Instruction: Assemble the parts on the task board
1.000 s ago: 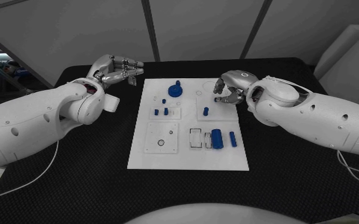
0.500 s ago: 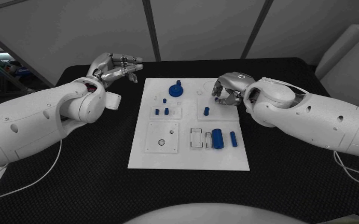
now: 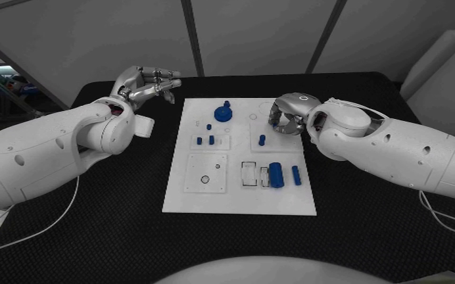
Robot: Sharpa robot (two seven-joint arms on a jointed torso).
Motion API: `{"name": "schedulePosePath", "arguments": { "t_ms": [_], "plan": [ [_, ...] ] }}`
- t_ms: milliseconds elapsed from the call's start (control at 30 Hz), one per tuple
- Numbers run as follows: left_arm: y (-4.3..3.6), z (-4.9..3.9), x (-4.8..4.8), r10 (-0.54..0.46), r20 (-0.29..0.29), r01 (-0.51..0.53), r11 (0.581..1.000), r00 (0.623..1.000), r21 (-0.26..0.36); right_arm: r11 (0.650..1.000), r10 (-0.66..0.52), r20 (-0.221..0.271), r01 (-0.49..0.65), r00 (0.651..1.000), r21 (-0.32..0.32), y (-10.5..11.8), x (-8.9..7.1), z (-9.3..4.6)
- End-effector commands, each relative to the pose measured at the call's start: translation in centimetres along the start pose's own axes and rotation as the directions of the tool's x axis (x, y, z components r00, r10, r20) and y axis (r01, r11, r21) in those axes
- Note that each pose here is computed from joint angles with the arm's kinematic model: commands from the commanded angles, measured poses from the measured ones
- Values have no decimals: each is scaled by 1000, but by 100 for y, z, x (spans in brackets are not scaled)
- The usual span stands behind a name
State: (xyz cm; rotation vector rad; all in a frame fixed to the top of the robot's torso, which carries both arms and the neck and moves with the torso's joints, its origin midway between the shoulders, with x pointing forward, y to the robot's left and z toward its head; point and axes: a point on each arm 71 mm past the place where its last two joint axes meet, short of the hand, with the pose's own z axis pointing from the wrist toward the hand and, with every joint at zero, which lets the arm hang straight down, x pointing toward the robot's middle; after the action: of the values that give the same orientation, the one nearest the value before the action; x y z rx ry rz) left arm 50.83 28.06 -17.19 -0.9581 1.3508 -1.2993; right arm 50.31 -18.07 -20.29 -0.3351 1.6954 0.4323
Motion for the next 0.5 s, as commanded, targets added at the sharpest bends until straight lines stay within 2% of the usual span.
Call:
{"name": "schedulePosePath", "arguments": {
  "t_ms": [33, 267, 500],
  "plan": [
    [-17, 7, 5, -10, 1, 10, 1000, 1000, 13, 1000, -19, -31, 19, 999, 3, 0, 45, 1],
    [-15, 10, 10, -12, -2, 12, 1000, 1000, 12, 1000, -30, -5, 30, 1000, 4, 12, 40, 6],
    [-10, 13, 7, -12, -2, 12, 1000, 1000, 9, 1000, -29, 65, 29, 997, 2, 34, -7, 2]
  ]
}}
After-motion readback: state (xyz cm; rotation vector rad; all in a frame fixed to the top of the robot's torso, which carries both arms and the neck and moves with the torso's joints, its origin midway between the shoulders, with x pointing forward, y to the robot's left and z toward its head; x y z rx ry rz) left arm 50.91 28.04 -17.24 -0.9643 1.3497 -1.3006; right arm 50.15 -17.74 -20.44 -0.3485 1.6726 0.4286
